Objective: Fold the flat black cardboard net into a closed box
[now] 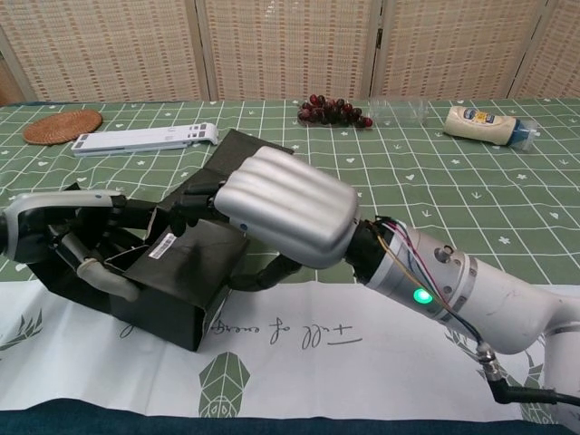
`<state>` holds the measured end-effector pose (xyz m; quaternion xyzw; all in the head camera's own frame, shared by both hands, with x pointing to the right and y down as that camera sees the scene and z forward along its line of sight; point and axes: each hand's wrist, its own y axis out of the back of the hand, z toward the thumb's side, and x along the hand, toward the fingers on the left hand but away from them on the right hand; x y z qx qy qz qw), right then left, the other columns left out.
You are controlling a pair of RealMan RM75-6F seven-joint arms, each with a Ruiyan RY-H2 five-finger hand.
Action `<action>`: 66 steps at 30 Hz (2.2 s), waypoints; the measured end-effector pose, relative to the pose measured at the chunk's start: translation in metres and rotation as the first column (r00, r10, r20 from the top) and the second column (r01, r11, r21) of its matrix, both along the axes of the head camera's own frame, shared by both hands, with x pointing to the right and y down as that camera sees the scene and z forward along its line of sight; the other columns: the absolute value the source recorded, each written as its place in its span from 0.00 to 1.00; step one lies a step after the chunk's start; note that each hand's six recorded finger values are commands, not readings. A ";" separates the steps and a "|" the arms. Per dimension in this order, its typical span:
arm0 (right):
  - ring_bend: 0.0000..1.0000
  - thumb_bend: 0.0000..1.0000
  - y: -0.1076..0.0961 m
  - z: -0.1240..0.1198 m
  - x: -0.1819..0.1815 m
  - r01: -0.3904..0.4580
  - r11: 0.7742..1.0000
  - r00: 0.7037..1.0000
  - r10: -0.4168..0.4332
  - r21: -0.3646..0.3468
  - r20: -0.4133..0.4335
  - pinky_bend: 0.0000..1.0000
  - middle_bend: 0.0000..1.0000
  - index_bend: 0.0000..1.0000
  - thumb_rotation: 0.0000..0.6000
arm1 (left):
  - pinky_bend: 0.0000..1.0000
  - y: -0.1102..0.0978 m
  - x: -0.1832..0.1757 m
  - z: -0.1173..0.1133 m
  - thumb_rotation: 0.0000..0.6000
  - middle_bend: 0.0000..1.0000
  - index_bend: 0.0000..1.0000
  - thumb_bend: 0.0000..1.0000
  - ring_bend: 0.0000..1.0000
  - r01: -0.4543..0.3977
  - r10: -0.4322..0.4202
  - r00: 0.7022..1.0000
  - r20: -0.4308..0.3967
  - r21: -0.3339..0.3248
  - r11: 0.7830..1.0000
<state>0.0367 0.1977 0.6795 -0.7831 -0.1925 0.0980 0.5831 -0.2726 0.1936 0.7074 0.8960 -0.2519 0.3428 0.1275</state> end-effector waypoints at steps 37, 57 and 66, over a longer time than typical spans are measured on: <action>0.66 0.41 0.007 0.005 -0.010 0.116 0.993 0.987 -0.119 -0.032 -0.107 0.87 0.41 0.36 1.00 | 0.85 0.000 0.002 0.002 1.00 0.18 0.17 0.10 0.54 -0.018 0.018 1.000 -0.021 -0.010 1.000; 0.66 0.48 0.005 0.007 -0.013 0.167 0.985 0.971 -0.171 -0.039 -0.167 0.87 0.41 0.36 1.00 | 0.85 0.001 0.005 0.003 1.00 0.15 0.15 0.10 0.52 -0.028 0.027 0.999 -0.025 -0.022 0.999; 0.67 0.49 0.004 0.006 -0.016 0.229 0.973 0.948 -0.232 -0.041 -0.218 0.87 0.42 0.36 1.00 | 0.85 0.002 0.007 0.000 1.00 0.15 0.15 0.10 0.52 -0.030 0.028 0.999 -0.040 -0.026 0.999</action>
